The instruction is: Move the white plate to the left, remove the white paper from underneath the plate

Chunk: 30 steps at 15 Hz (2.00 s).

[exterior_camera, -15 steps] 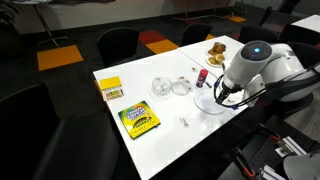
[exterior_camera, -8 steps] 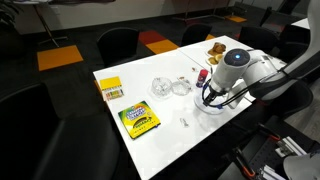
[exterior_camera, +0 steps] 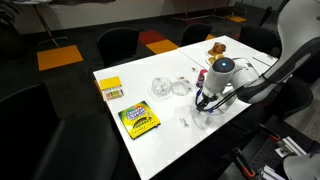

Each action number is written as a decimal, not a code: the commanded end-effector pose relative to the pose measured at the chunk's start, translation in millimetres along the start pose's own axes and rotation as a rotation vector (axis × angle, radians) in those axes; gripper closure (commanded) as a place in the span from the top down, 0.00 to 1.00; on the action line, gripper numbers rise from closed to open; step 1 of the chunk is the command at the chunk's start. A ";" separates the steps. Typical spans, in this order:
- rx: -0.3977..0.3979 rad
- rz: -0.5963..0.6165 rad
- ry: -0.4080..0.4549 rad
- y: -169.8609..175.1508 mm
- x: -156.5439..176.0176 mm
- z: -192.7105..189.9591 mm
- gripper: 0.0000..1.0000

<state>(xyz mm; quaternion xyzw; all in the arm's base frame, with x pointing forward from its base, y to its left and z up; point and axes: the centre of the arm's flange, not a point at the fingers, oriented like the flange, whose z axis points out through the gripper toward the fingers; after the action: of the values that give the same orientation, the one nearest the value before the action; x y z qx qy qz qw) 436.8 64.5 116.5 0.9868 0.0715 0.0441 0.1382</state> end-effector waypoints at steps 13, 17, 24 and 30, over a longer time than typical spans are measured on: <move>-0.050 0.023 -0.012 -20.8 17.4 15.4 0.09; -0.077 0.044 -0.028 -14.3 17.9 21.9 0.03; -0.107 0.060 0.013 -17.8 27.1 -19.9 0.02; -0.120 0.030 0.045 -43.4 40.7 -62.9 0.02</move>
<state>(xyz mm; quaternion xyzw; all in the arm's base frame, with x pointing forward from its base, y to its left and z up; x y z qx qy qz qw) 466.2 115.2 148.8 0.9786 0.0466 0.0736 0.1863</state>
